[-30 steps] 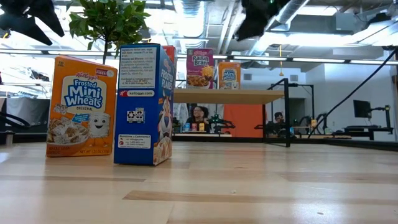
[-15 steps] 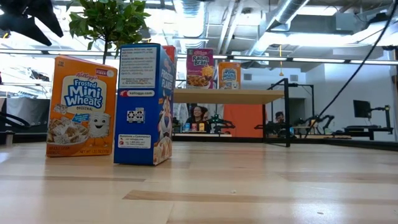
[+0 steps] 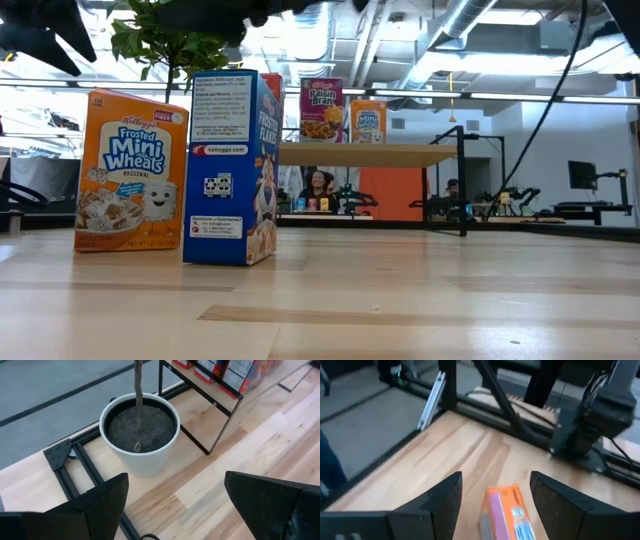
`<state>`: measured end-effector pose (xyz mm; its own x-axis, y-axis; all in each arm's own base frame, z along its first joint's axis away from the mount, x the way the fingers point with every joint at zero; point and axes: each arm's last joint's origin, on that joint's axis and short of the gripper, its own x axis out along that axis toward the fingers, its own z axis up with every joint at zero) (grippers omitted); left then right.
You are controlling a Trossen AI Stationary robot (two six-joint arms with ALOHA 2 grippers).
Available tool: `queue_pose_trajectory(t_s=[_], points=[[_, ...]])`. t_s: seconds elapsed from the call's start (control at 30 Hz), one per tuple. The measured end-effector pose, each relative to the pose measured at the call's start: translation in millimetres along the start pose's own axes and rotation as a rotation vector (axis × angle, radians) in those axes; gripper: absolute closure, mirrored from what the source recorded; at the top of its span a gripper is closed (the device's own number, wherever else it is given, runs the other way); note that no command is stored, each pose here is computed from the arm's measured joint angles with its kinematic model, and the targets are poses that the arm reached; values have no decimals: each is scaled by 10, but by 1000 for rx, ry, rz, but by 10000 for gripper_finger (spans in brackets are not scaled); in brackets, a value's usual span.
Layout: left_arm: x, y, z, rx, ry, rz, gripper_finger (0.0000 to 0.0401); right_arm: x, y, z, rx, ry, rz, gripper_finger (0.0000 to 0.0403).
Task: Stack cereal on shelf
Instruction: Put the orange cereal box on the shelf aligned with the other orange cereal box on the shelf
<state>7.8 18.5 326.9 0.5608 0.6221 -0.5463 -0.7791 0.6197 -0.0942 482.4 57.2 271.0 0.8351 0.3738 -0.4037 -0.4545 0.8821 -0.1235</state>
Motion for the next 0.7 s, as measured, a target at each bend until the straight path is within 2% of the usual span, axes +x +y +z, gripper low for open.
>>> queue_pose_trajectory(t_s=[0.13,0.23,0.37,0.57,0.7], points=[[0,10,-12,13,10,8,80,205,22,-131,79,-5,8,143],[0,12,-12,15,9,11,80,296,18,-222,94,25,12,142],[0,12,-14,10,12,9,80,255,-41,-175,32,20,-41,142],[0,11,-13,7,12,9,80,202,-197,-284,57,86,-77,142],[0,11,-13,7,12,9,80,199,-190,-334,72,123,-44,142]])
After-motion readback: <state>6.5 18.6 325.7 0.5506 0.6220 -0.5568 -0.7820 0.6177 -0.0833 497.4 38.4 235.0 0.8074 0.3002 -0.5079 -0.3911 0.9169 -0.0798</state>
